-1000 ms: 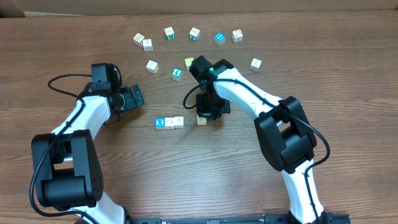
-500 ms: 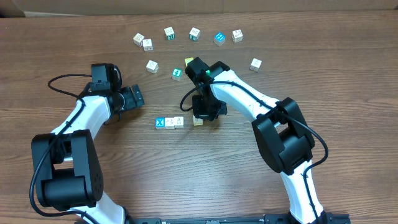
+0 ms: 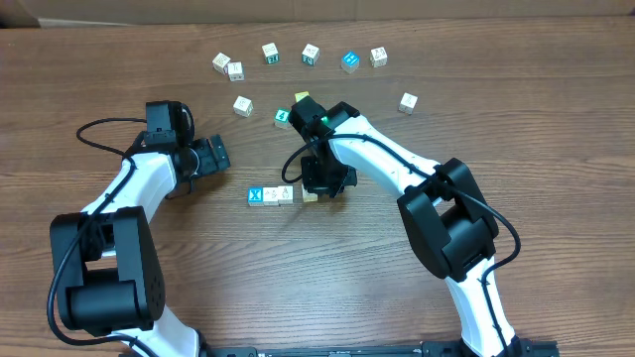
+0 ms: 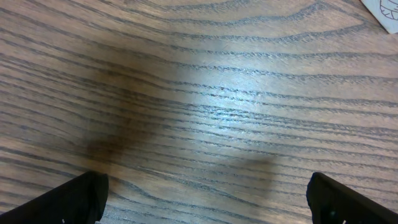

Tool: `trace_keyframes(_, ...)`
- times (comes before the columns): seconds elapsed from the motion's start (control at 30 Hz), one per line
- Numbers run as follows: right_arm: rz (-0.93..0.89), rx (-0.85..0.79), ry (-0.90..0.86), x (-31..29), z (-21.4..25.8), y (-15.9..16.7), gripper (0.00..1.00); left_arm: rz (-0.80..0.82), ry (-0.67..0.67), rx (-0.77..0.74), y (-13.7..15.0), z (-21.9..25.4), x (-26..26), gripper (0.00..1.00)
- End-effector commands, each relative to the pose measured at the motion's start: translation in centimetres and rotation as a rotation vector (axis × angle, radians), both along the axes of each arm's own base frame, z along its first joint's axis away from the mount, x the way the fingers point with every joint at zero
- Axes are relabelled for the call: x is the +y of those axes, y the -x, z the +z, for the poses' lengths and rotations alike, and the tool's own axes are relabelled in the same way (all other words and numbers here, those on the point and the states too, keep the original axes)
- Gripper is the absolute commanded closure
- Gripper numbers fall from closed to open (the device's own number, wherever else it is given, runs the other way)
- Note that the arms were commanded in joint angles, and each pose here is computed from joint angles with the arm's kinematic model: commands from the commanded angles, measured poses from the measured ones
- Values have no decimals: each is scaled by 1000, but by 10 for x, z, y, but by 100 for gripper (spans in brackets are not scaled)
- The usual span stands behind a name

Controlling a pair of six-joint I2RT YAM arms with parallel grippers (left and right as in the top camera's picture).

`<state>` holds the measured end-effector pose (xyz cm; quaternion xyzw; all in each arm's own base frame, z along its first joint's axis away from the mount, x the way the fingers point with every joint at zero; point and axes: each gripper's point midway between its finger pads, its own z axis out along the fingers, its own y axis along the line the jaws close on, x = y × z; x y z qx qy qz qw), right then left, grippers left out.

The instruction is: Form a horizontal line

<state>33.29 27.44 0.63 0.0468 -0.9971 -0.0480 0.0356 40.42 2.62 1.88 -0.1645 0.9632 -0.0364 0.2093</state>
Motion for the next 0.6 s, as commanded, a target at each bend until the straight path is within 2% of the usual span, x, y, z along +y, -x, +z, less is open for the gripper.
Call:
trace_keyframes(0.0,-39,13,8,0,-3,3,89,5,12,16,2,-6,-2,1)
trace_keyframes(0.57,-15,17,3,10,-3,11,89,5,12,16,3,-6,-2,1)
